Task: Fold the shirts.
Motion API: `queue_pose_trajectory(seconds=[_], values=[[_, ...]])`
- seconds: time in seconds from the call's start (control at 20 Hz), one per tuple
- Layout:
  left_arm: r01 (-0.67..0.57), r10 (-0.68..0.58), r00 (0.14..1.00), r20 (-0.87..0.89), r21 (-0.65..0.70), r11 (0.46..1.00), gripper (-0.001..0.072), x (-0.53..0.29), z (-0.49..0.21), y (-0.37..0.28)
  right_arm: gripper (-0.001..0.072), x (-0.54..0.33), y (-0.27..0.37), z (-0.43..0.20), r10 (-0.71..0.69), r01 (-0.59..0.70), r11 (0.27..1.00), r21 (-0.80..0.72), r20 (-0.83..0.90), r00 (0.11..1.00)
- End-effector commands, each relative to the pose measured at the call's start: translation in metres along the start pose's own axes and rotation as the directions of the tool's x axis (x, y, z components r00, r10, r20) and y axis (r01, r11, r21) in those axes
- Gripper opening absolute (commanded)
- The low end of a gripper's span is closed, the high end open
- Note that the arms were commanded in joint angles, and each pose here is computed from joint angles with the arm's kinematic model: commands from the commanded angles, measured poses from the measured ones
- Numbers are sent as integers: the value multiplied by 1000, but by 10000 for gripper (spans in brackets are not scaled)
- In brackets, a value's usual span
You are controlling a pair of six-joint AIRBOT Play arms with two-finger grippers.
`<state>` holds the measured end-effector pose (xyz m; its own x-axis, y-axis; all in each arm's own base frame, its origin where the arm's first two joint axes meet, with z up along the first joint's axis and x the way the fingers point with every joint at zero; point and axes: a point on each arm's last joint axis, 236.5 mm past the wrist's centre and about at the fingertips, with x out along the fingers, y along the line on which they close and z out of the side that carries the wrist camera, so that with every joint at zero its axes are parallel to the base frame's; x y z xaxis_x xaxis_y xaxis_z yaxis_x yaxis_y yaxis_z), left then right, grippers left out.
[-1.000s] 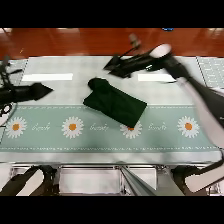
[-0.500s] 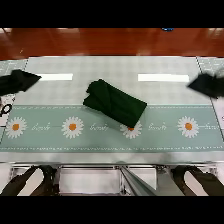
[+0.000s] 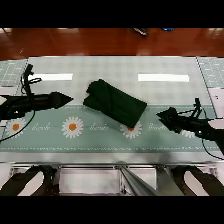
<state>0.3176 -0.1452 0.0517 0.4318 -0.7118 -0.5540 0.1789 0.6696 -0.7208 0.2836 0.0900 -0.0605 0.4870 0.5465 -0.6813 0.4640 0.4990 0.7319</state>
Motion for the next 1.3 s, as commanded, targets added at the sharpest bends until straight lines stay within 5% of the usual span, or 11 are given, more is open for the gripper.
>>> queue_pose_trajectory(seconds=[0.0,0.4,0.45,0.55,0.7,1.0,1.25], values=[[-12,11,999,-36,-19,1000,16,17,-13,8,416,32,2,-6,103,-98,991,89,-44,994],[-18,15,998,-58,-43,999,16,23,-16,15,415,122,45,-53,16,-44,996,-81,-321,947],[-18,15,998,-58,-43,999,16,23,-16,15,376,129,51,-57,8,-47,994,-103,-346,938],[-18,15,998,-58,-43,999,16,23,-16,15,29,130,80,-65,39,-121,976,-183,-400,916],[-19,16,998,-59,-44,999,16,23,-16,16,21,105,160,-49,91,-251,896,-365,-403,911],[-23,19,997,-77,-61,998,16,28,-20,22,20,-1,293,38,-4,-81,703,-707,-117,993],[-20,15,996,-84,-64,998,16,28,-21,21,20,-98,321,91,38,-15,704,-710,16,999]])
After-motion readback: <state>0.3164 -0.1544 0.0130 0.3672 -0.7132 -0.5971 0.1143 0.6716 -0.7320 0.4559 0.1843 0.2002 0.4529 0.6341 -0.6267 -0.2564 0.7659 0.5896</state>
